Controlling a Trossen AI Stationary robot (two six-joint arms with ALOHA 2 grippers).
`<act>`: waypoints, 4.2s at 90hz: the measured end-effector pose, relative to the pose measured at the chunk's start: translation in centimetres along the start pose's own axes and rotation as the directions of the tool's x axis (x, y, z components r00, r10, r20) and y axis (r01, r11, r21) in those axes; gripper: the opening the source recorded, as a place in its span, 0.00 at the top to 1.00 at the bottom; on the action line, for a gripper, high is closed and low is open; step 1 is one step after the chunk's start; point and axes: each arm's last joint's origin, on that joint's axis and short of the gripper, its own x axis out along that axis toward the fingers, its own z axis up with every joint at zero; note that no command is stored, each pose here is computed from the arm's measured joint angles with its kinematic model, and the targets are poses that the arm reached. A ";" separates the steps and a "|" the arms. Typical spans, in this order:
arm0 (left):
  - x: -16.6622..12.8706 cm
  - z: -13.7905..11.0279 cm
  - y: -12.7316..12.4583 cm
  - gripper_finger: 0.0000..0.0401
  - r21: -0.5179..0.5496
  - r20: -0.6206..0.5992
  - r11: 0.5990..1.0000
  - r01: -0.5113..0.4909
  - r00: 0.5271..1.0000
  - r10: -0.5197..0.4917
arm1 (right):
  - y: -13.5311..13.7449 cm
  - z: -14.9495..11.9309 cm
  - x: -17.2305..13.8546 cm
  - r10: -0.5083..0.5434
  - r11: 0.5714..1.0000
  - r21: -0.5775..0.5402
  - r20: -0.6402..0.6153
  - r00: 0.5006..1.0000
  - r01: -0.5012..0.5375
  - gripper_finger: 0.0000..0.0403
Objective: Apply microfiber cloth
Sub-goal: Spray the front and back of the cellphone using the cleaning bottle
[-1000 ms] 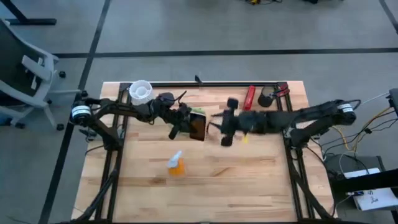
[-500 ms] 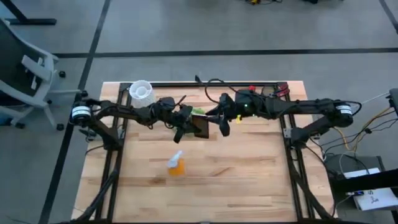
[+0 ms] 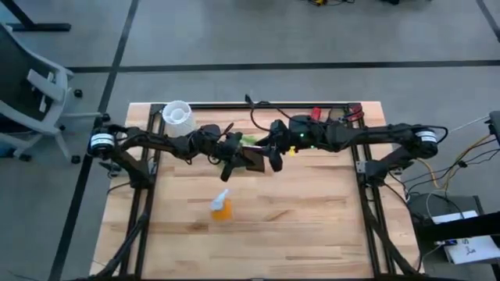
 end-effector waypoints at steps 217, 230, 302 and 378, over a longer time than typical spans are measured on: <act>-8.5 3.7 -7.5 0.50 0.022 -0.196 0.958 0.287 0.941 -0.277 | 2.5 1.1 -3.5 -0.198 0.926 -0.294 0.150 0.969 0.235 0.96; -9.5 3.1 -9.2 0.46 -0.022 -0.264 0.929 0.370 0.894 -0.362 | 4.3 -0.1 -2.6 -0.266 0.918 -0.258 0.163 0.950 0.301 0.96; -6.6 1.0 -9.7 0.18 0.120 -0.212 0.862 0.492 0.861 -0.462 | 10.7 -5.0 5.0 -0.328 0.923 -0.127 0.240 0.914 0.364 0.96; -3.9 1.1 -9.6 0.13 0.223 -0.118 0.843 0.489 0.872 -0.475 | 11.2 -3.0 4.6 -0.350 0.904 -0.154 0.266 0.898 0.398 0.96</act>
